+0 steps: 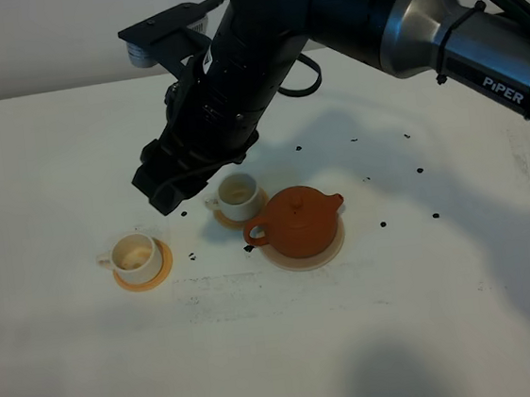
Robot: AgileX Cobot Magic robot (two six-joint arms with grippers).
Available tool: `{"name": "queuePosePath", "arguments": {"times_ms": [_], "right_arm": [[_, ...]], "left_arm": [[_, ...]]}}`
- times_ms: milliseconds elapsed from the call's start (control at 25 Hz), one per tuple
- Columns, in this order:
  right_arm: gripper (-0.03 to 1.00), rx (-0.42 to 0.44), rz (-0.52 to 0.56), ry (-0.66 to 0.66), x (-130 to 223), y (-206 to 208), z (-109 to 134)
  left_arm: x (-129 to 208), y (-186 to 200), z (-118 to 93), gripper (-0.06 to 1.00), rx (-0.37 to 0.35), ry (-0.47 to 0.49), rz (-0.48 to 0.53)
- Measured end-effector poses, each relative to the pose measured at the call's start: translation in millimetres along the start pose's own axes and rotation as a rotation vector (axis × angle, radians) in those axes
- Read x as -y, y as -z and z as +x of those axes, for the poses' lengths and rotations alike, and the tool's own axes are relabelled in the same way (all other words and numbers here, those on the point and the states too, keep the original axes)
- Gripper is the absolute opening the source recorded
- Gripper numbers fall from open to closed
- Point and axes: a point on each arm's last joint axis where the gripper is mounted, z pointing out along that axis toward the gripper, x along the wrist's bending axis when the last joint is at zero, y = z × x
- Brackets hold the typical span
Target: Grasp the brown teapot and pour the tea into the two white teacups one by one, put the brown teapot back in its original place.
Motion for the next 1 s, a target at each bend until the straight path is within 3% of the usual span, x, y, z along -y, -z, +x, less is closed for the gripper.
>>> {"name": "queuePosePath", "arguments": {"times_ms": [440,680,1000], "right_arm": [[0.56,0.022,-0.002,0.007,-0.2,-0.5,-2.2],[0.56,0.074,0.004,0.026,0.3,-0.3,-6.9],[0.56,0.107,-0.005,0.024,-0.6,-0.1,-9.9]], "left_arm": [[0.2,0.3,-0.1,0.3,-0.009,-0.002,-0.002],[0.4,0.7,-0.2,0.3,-0.153,0.079,-0.007],[0.4,0.7,-0.2,0.3,-0.165,0.086,-0.007]]}}
